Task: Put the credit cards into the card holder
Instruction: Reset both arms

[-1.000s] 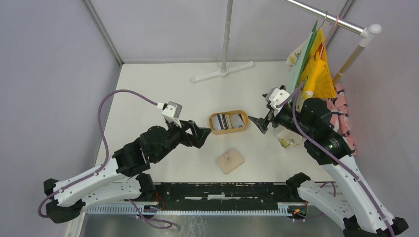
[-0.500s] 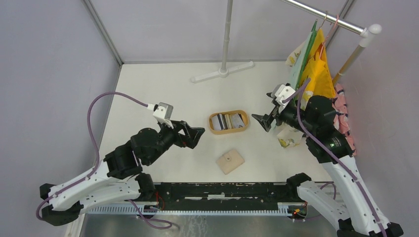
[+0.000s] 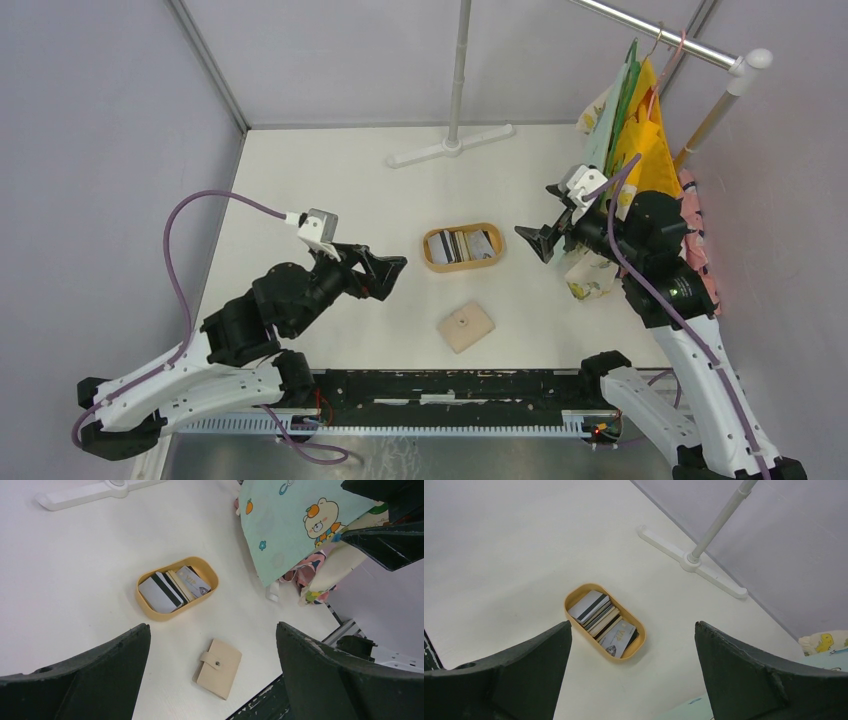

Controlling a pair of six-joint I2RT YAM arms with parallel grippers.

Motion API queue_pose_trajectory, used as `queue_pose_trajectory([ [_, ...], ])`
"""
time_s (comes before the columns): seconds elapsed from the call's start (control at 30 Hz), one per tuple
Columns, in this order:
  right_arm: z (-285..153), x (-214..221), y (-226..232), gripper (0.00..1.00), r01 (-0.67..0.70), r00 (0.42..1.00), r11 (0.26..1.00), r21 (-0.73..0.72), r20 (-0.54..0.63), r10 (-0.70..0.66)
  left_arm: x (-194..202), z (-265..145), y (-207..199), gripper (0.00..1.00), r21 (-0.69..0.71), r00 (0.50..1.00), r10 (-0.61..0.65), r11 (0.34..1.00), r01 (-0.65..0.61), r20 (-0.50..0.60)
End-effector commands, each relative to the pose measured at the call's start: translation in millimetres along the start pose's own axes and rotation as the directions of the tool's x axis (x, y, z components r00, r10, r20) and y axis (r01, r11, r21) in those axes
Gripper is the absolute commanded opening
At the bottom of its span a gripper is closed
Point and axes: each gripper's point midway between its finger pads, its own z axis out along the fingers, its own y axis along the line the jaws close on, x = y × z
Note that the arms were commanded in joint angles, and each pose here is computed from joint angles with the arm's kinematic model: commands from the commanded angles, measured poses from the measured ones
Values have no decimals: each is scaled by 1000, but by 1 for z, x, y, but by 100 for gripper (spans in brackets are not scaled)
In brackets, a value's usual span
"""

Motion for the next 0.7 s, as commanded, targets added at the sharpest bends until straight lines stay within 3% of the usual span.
queue_pose_trajectory([
  [0.0,0,-10,-1,98,-9,999,1000,-4,47,9,-9,0,1,100,-17,1000,10,1000,-10,28],
  [0.67,1,-7,-4,98,-29,998,1000,-5,50,30,-4,0,-2,100,6,1000,6,1000,-6,9],
])
